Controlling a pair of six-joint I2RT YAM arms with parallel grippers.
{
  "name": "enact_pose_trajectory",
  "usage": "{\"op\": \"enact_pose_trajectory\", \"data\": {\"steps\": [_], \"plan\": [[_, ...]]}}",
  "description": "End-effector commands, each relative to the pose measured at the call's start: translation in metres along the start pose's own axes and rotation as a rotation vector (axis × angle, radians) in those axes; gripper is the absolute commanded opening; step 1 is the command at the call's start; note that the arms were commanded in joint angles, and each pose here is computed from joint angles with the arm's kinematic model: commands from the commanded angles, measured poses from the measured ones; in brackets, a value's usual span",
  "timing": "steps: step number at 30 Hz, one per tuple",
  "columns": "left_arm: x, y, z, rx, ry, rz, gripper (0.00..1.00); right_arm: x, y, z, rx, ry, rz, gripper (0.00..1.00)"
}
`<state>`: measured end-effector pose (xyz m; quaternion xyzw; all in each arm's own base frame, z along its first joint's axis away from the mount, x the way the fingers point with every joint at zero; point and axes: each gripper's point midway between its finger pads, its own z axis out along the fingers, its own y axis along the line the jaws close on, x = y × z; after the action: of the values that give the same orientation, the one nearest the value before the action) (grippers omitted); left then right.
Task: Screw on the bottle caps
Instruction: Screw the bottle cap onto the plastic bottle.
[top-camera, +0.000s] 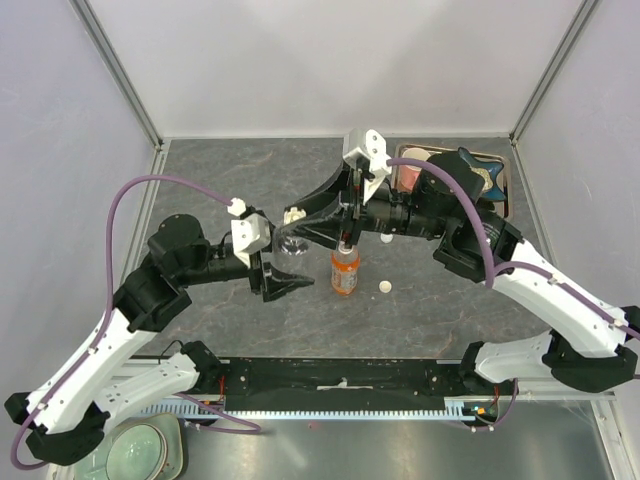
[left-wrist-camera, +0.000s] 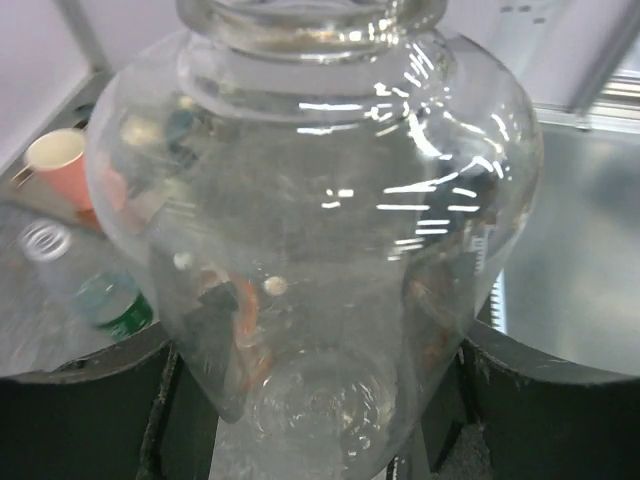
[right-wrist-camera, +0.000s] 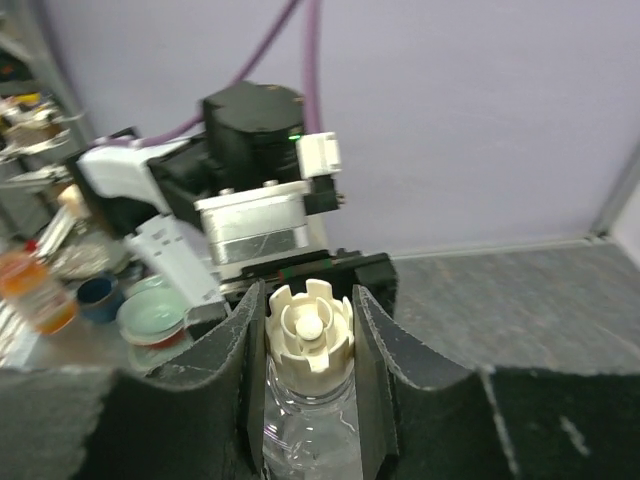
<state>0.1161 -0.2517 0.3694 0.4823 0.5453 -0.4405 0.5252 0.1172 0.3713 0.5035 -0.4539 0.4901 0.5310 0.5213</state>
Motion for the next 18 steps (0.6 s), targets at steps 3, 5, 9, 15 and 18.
{"op": "enact_pose_trajectory", "data": {"steps": [3,5,9,15,18], "plan": [[-0.089,0.068,-0.032,-0.433,-0.229,0.087,0.02,0.077,-0.059,-0.002,0.332,0.165,0.129,0.0],[-0.097,0.08,-0.042,-0.515,-0.248,0.085,0.02,0.086,-0.076,-0.003,0.472,0.17,0.13,0.0],[-0.101,0.103,-0.058,-0.669,-0.245,0.096,0.03,0.111,-0.104,-0.009,0.809,0.254,0.062,0.0],[-0.095,0.112,-0.066,-0.739,-0.233,0.096,0.04,0.134,-0.115,-0.011,1.16,0.313,0.063,0.0],[-0.088,0.113,-0.066,-0.741,-0.218,0.099,0.06,0.133,-0.113,-0.006,1.219,0.318,0.041,0.11]]}}
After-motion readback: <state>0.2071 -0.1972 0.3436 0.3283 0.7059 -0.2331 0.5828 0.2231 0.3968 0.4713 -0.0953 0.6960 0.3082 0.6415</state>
